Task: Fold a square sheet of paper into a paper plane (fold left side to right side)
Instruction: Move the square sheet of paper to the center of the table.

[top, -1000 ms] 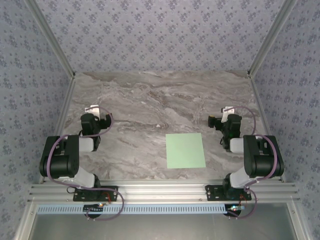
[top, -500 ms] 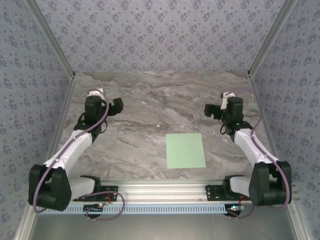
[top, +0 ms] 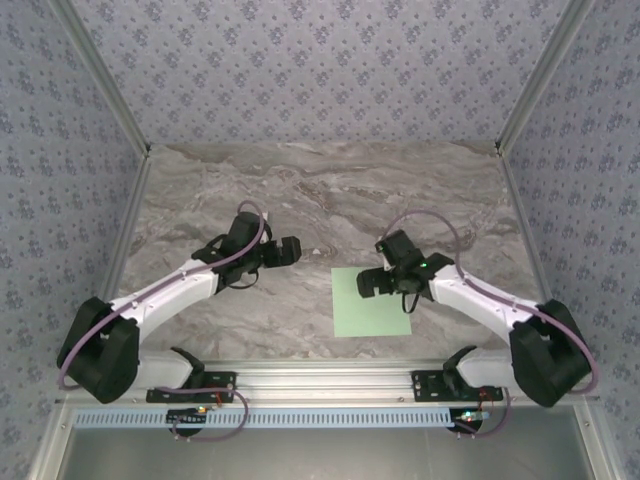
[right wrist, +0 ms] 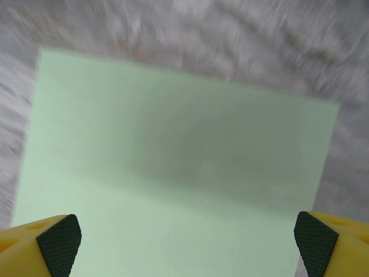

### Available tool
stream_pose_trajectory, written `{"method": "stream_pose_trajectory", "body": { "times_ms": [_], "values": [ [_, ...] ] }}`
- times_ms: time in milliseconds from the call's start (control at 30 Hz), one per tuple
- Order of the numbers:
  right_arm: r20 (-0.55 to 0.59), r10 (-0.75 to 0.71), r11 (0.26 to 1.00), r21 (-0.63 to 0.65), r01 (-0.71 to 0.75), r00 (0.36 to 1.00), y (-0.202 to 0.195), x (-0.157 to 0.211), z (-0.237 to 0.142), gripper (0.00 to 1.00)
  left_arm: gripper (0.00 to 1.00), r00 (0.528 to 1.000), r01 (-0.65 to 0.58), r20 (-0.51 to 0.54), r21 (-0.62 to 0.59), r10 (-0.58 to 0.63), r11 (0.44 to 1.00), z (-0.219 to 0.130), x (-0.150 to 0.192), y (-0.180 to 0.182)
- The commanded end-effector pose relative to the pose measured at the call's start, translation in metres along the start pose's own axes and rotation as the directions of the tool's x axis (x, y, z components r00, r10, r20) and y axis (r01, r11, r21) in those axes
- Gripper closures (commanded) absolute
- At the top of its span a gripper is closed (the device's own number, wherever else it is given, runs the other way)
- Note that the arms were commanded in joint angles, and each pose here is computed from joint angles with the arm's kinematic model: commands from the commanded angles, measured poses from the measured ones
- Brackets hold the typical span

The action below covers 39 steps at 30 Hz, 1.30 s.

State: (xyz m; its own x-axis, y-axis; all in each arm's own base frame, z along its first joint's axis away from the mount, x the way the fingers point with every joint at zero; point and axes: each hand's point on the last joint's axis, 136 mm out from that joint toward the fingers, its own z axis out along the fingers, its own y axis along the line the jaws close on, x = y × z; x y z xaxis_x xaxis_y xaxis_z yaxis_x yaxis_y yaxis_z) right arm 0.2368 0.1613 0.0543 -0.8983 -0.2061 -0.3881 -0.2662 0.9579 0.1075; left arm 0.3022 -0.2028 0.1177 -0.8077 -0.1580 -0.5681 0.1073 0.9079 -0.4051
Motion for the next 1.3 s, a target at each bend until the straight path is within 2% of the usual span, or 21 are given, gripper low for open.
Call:
{"method": "stream_pose_trajectory", "body": {
  "times_ms": [0, 200, 400, 600, 1267],
  "values": [
    [-0.112, -0.018, 0.994, 0.107, 0.030, 0.994, -0.003, 0.021, 0.005, 0.00, 0.02, 1.000, 0.018, 0.015, -0.019, -0.018, 1.000, -0.004, -0.005, 0.000],
    [-0.212, -0.069, 0.990, 0.108, 0.094, 0.975, 0.014, 0.037, 0.024, 0.00, 0.02, 0.999, 0.019, 0.043, -0.058, -0.016, 0.998, -0.014, -0.007, 0.008],
    [-0.230, -0.048, 0.996, 0.056, 0.062, 0.972, 0.028, 0.037, 0.043, 0.00, 0.02, 0.998, 0.014, 0.067, -0.075, -0.009, 0.997, -0.024, -0.011, 0.011],
    [-0.256, -0.047, 0.995, 0.078, 0.069, 0.966, 0.029, 0.036, 0.054, 0.00, 0.02, 0.997, 0.013, 0.076, -0.091, -0.006, 0.996, -0.026, -0.012, 0.014],
    [-0.157, -0.052, 0.996, 0.064, 0.062, 0.986, 0.067, -0.045, 0.078, 0.00, 0.02, 0.997, 0.007, 0.075, -0.126, 0.002, 0.992, -0.029, -0.010, 0.022]
  ]
}}
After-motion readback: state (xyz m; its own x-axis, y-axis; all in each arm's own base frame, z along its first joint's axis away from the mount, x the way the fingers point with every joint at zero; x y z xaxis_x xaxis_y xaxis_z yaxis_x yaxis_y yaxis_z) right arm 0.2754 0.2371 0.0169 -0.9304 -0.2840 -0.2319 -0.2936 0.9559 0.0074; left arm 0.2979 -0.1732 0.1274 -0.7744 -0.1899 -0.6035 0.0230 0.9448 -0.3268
